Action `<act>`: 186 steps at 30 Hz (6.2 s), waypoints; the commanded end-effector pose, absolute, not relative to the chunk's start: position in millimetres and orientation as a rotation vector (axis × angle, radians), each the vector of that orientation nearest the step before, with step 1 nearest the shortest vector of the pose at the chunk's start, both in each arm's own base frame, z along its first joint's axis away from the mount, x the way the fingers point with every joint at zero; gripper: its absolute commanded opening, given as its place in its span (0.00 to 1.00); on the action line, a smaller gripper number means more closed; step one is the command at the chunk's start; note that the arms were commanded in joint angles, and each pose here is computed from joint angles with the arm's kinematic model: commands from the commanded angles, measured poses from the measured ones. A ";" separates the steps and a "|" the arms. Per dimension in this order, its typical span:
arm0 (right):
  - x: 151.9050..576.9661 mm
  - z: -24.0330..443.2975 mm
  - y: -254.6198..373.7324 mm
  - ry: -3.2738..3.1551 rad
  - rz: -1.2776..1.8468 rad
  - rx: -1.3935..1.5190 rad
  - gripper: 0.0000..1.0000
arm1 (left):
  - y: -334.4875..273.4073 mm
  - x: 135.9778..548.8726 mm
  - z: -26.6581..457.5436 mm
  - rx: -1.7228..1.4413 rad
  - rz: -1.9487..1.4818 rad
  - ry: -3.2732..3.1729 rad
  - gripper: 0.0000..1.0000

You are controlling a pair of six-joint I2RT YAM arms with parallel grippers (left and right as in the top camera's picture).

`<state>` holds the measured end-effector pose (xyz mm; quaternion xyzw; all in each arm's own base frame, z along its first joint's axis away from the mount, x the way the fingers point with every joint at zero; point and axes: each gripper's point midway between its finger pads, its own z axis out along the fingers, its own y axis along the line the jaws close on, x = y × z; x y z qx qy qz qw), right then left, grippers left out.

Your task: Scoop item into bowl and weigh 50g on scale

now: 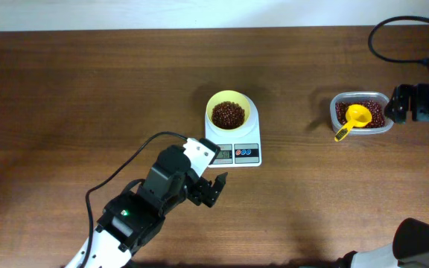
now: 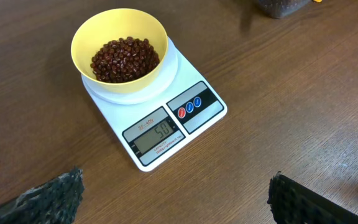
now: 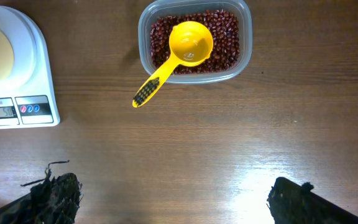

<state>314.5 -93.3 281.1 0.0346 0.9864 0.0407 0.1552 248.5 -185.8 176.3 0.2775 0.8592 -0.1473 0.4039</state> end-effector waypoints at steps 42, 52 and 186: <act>314.1 285.0 -95.4 2.818 0.092 0.095 0.99 | -218.7 271.2 90.5 -0.088 -0.206 2.340 0.99; 314.1 285.0 -95.4 2.818 0.092 0.095 0.99 | -219.3 270.8 90.2 -0.085 -0.209 2.342 0.99; 245.1 155.8 -21.0 1.647 -0.050 0.082 0.99 | -13.1 245.5 157.7 0.071 -0.057 1.643 0.99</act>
